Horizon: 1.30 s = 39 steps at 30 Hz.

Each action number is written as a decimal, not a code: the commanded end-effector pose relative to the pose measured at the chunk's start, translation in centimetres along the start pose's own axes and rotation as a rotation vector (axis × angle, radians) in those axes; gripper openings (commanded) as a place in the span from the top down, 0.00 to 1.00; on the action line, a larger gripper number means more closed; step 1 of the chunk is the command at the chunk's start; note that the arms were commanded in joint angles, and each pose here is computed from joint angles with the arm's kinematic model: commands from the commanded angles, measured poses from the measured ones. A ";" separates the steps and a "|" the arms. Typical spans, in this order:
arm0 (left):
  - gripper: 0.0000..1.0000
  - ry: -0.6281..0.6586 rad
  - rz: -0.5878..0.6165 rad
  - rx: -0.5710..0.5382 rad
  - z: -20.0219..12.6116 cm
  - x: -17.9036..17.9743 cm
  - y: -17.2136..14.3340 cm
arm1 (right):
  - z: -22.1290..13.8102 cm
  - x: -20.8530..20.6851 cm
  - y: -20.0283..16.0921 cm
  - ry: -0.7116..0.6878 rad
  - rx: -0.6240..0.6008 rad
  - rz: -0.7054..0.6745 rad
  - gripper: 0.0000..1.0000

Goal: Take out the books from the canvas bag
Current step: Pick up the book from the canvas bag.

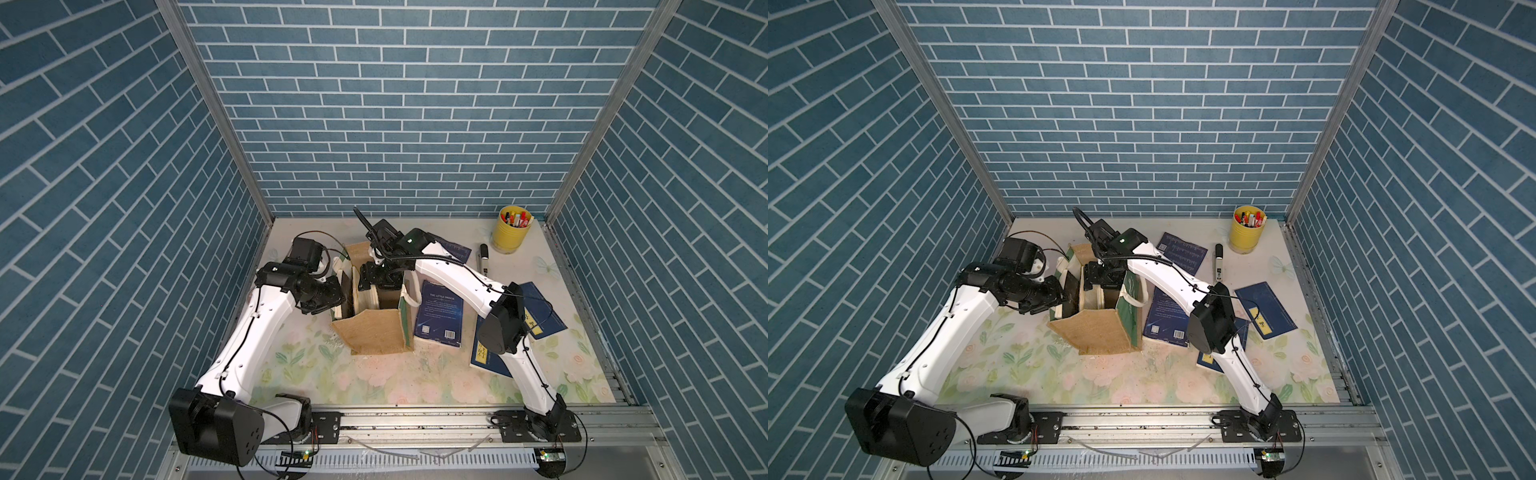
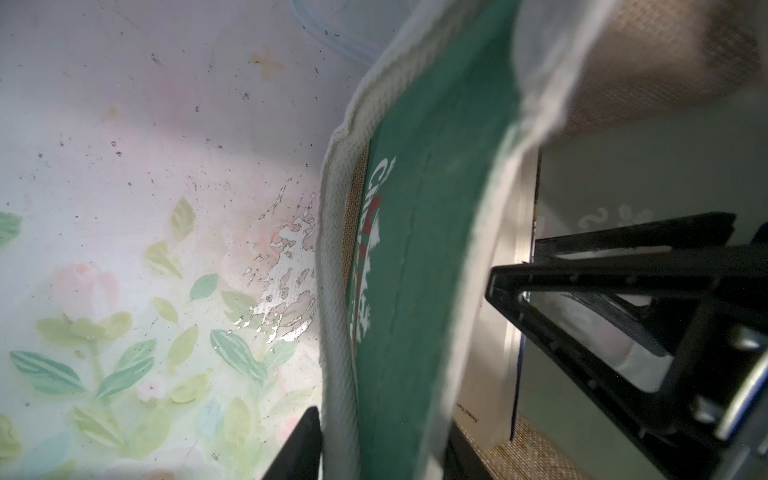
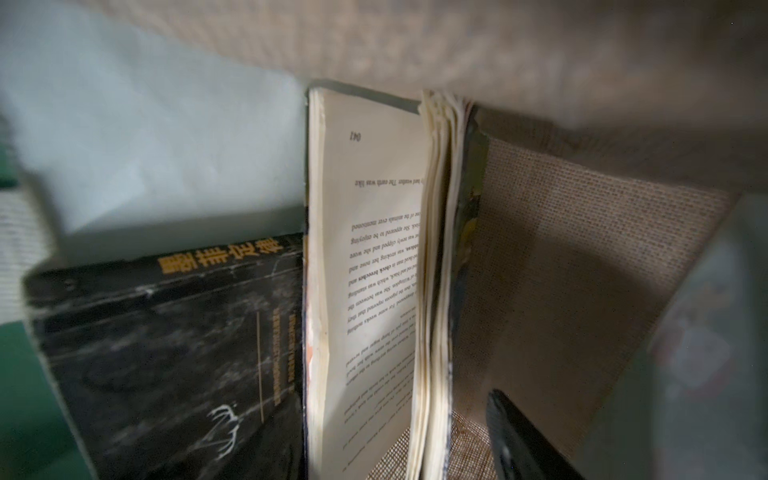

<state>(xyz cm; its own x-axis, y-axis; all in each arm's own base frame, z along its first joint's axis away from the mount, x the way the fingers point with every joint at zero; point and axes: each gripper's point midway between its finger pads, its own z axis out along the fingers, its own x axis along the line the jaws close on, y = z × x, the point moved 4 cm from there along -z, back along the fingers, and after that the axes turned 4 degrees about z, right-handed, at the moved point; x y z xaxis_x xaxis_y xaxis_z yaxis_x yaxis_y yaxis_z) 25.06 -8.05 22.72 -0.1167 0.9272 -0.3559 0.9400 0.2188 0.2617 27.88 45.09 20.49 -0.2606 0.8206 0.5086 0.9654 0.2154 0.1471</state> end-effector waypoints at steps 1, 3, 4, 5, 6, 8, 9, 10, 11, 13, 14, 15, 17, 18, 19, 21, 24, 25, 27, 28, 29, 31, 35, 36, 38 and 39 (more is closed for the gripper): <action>0.58 -0.017 -0.011 0.003 -0.1 0.1 -0.5 | 1.2 0.7 -0.2 0.033 0.015 0.011 0.29; 0.59 -0.026 -0.011 0.001 -0.1 0.0 -0.5 | 1.1 1.0 0.0 0.048 0.008 0.005 0.29; 0.59 -0.033 -0.012 -0.001 -0.1 -0.1 -0.4 | 1.2 1.2 0.0 0.056 0.008 0.002 0.29; 0.60 -0.040 -0.014 -0.003 -0.1 -0.1 -0.4 | 1.1 1.3 0.1 0.066 0.005 -0.002 0.29; 0.60 -0.049 -0.015 -0.008 -0.1 -0.3 -0.3 | 1.2 1.5 0.1 0.071 0.004 -0.003 0.29; 0.61 -0.068 -0.019 -0.012 0.0 -0.5 -0.3 | 1.3 1.6 0.1 0.073 0.004 -0.006 0.29; 0.61 -0.080 -0.021 -0.016 0.0 -0.7 -0.2 | 1.3 1.6 0.1 0.072 0.005 -0.006 0.29; 0.62 -0.090 -0.022 -0.018 0.0 -0.8 -0.2 | 1.4 1.5 0.1 0.070 0.004 -0.005 0.29; 0.62 -0.103 -0.022 -0.022 0.0 -0.9 -0.1 | 1.5 1.5 0.1 0.066 0.005 -0.003 0.29; 0.63 -0.121 -0.025 -0.024 0.1 -1.2 -0.1 | 1.8 1.3 0.1 0.052 0.004 0.003 0.29; 0.64 -0.132 -0.028 -0.022 0.2 -1.3 -0.1 | 2.0 1.1 0.1 0.039 0.003 0.008 0.29; 0.67 -0.147 -0.028 -0.023 0.3 -1.5 0.0 | 2.3 0.8 0.2 0.025 0.002 0.013 0.29; 0.68 -0.185 -0.031 -0.023 0.5 -1.9 0.0 | 2.7 0.4 0.3 -0.003 -0.004 0.017 0.29; 0.68 -0.199 -0.037 -0.022 0.6 -2.1 0.1 | 2.8 0.0 0.4 -0.027 -0.011 0.020 0.29; 0.68 -0.210 -0.041 -0.023 0.6 -2.2 0.1 | 3.0 -0.3 0.3 -0.050 -0.013 0.021 0.30; 0.68 -0.216 -0.046 -0.023 0.7 -2.2 0.1 | 3.0 -1.3 0.3 -0.110 -0.024 0.028 0.31; 0.68 -0.196 -0.044 -0.024 0.5 -2.0 0.1 | 2.5 -2.4 0.0 -0.179 -0.038 0.023 0.37; 0.68 -0.188 -0.043 -0.021 0.6 -1.9 0.0 | 2.2 -2.6 0.1 -0.188 -0.045 0.018 0.40; 0.68 -0.174 -0.041 -0.020 0.6 -1.7 0.0 | 1.9 -2.9 -0.2 -0.202 -0.048 0.012 0.51; 0.68 -0.167 -0.041 -0.017 0.6 -1.6 -0.1 | 1.8 -3.1 -0.2 -0.206 -0.051 0.013 0.57; 0.68 -0.162 -0.040 -0.018 0.6 -1.5 -0.1 | 1.8 -3.2 -0.3 -0.206 -0.054 0.013 0.64; 0.68 -0.155 -0.039 -0.014 0.7 -1.4 -0.1 | 1.8 -3.1 -0.4 -0.195 -0.057 0.016 0.78; 0.67 -0.151 -0.039 -0.013 0.7 -1.4 -0.1 | 2.1 -2.9 -0.3 -0.178 -0.051 0.015 0.89; 0.67 -0.148 -0.040 -0.012 0.8 -1.4 0.0 | 2.0 -2.7 -0.2 -0.176 -0.054 0.013 0.91; 0.67 -0.140 -0.038 -0.015 0.7 -1.3 0.0 | 1.5 -2.4 0.0 -0.170 -0.067 0.002 0.95; 0.66 -0.134 -0.035 -0.017 0.6 -1.2 0.0 | 1.1 -2.2 0.1 -0.163 -0.078 -0.007 0.98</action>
<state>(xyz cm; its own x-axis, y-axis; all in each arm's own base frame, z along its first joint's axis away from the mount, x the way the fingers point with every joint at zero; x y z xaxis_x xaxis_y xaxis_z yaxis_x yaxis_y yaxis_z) 25.54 -9.64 22.98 -0.0896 0.8621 -0.4988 0.9248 0.2580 0.2798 28.37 44.38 16.25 -0.2530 0.8979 0.3602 0.9636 0.2004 0.1772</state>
